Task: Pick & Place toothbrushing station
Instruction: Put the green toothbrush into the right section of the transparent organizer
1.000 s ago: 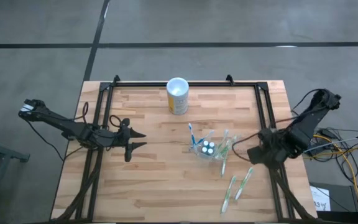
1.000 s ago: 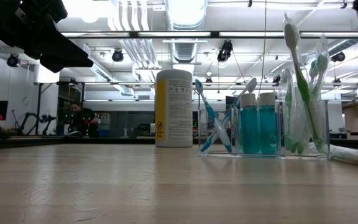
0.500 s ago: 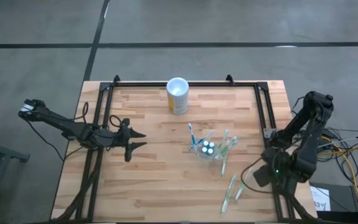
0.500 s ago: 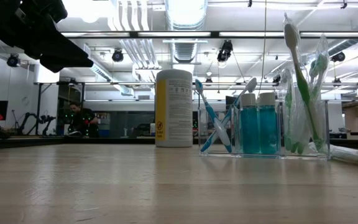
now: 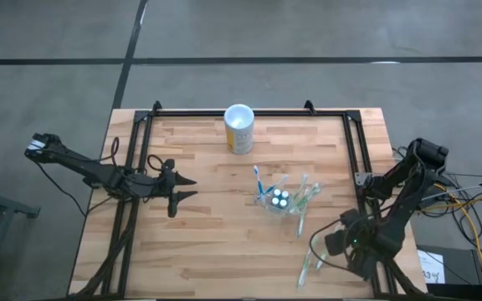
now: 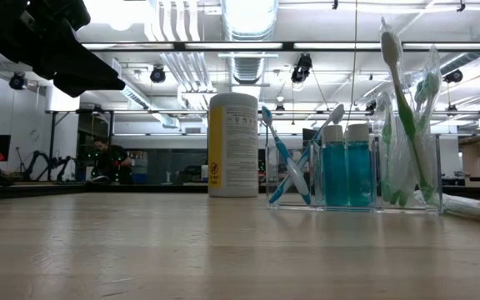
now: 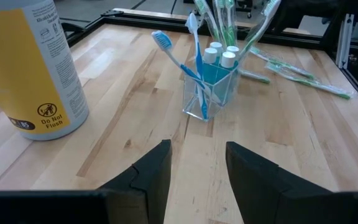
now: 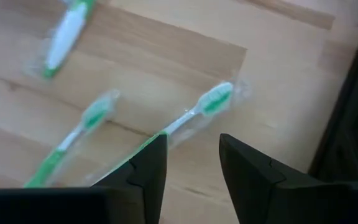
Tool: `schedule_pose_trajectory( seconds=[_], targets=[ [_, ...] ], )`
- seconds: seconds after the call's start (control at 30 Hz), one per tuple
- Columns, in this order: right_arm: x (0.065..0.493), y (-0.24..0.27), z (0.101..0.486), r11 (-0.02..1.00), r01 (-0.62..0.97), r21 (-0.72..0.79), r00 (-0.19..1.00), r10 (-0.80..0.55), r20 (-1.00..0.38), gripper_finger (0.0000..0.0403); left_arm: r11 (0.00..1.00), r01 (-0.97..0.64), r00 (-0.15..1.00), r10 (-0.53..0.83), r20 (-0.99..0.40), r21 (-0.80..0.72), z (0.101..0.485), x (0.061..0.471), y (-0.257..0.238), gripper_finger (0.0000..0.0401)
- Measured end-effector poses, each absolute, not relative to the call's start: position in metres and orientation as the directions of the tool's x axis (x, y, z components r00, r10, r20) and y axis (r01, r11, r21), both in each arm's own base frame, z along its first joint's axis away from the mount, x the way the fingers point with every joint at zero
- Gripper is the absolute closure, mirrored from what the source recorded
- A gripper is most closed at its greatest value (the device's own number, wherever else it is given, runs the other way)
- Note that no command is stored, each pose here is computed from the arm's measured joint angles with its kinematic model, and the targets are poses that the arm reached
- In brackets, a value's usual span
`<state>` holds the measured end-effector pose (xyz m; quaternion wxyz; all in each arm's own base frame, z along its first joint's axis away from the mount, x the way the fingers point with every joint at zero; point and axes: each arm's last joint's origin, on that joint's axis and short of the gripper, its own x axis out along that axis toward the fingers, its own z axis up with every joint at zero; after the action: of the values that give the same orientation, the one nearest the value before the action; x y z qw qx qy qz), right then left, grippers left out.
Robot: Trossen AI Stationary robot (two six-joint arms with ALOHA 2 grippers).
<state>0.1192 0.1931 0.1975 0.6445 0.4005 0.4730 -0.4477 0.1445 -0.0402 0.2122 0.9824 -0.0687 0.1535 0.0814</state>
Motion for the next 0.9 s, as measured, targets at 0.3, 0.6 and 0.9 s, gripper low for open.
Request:
schedule_pose_trajectory(
  seconds=[0.3, 0.6, 0.9],
  targets=[
    [0.124, 0.196, 0.178, 0.259, 0.966, -0.01, 0.062, -0.268, -0.961, 0.0275, 0.977, -0.181, 0.94, 0.139, -0.313, -0.11, 0.212, 0.144, -0.04, 0.0244],
    [0.125, 0.204, 0.167, 0.405, 0.914, -0.035, 0.12, -0.352, -0.928, 0.0265, 0.977, -0.181, 0.94, 0.139, -0.313, -0.11, 0.212, 0.144, -0.04, 0.0244],
    [0.109, 0.193, 0.218, 0.774, 0.628, -0.085, 0.249, -0.303, -0.92, 0.0249, 0.977, -0.181, 0.94, 0.139, -0.313, -0.11, 0.212, 0.144, -0.04, 0.0244]
  ],
)
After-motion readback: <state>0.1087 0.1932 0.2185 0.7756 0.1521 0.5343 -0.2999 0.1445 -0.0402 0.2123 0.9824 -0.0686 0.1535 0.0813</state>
